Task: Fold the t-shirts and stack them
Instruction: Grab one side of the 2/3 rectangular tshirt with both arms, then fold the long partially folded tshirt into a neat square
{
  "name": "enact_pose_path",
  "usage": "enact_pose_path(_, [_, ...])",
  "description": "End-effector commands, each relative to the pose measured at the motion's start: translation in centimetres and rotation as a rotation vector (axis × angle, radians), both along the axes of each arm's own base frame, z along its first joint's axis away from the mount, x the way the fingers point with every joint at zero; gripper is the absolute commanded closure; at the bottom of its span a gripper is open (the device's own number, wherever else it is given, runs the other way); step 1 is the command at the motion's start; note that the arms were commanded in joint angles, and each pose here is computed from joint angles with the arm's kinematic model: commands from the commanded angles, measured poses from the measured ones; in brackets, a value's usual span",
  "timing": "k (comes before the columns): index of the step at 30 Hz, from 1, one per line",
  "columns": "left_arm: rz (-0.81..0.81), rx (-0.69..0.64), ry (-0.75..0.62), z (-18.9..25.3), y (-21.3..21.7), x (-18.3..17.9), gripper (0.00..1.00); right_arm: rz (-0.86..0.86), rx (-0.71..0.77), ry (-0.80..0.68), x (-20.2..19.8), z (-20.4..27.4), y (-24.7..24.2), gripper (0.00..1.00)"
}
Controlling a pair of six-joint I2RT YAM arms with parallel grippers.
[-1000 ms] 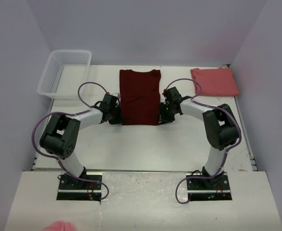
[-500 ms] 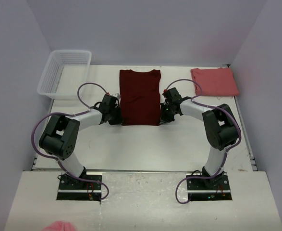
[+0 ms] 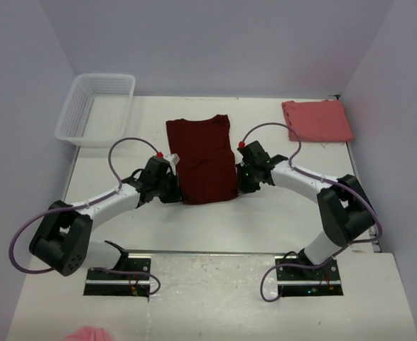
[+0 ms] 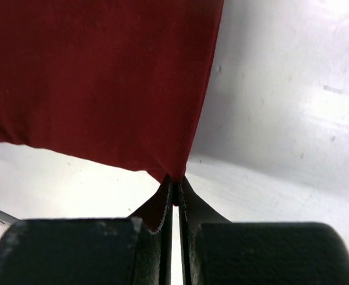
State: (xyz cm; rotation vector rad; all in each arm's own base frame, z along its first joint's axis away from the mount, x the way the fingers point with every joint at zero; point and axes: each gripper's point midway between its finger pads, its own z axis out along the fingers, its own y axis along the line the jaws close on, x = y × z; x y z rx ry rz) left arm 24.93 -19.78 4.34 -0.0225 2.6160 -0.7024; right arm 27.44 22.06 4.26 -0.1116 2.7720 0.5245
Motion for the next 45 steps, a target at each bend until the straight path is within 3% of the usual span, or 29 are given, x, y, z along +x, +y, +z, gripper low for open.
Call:
enact_pose_path(1, [-0.051,-0.061,0.033,1.1,-1.8,-3.6,1.00,0.012,-0.035,-0.036,-2.2,0.8,-0.3,1.00])
enact_pose_path(7, [-0.065,-0.088,0.012,2.3,-2.4,-7.9,1.00,0.027,-0.028,-0.084,-6.2,2.3,-0.5,1.00])
enact_pose_path(11, [-0.025,-0.070,0.014,2.1,-0.5,-9.7,1.00,-0.003,-0.003,-0.127,-8.5,3.8,-1.7,1.00])
enact_pose_path(21, [-0.007,-0.070,-0.044,4.5,1.1,-10.6,1.00,-0.016,0.016,-0.186,-10.7,5.8,-3.4,1.00])
enact_pose_path(35, [-0.017,-0.100,-0.031,5.6,2.3,-12.9,1.00,-0.028,-0.012,-0.139,-15.0,4.4,-4.1,1.00])
enact_pose_path(45, [-0.009,-0.102,-0.084,7.8,2.6,-12.3,1.00,-0.047,-0.040,-0.177,-14.4,5.9,-3.8,1.00])
